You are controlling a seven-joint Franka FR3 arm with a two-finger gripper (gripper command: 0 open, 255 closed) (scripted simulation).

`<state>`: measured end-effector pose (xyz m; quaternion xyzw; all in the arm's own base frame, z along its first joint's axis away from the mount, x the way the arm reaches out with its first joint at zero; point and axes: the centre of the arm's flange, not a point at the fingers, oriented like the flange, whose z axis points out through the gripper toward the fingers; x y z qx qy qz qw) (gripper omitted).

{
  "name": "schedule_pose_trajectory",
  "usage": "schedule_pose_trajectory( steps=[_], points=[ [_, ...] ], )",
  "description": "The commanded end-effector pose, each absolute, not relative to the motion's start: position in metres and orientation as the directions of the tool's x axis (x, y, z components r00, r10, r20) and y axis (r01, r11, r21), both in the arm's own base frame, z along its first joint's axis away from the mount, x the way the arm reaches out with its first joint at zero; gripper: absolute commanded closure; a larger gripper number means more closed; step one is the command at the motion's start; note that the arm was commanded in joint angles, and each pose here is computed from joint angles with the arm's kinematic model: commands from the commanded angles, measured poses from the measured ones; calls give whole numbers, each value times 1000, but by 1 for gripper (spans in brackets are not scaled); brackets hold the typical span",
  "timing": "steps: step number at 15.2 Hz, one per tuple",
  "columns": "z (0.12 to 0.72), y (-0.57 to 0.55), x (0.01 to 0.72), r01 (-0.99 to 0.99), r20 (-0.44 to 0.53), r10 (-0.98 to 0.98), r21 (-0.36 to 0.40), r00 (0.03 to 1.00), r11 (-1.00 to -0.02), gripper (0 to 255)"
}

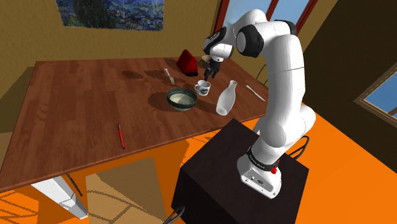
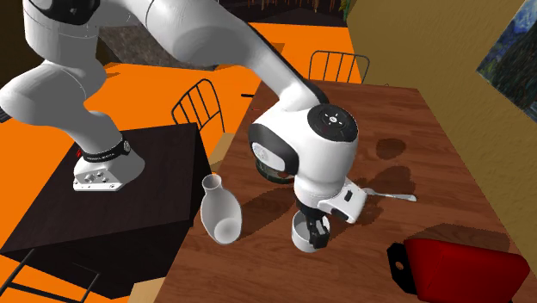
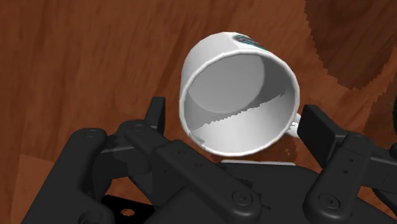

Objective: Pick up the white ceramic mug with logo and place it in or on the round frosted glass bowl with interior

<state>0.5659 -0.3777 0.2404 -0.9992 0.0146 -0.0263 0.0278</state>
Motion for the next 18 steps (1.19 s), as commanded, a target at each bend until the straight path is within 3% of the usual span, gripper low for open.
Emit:
schedule_pose_trajectory(
  steps=[1, 10, 18],
  points=[
    [225, -395, 578, -26, 49, -28, -52, 998, -998, 0],
    [175, -407, 588, -25, 47, -28, -49, 999, -998, 0],
    [172, -407, 588, -25, 47, -28, -49, 999, -998, 0]
  ],
)
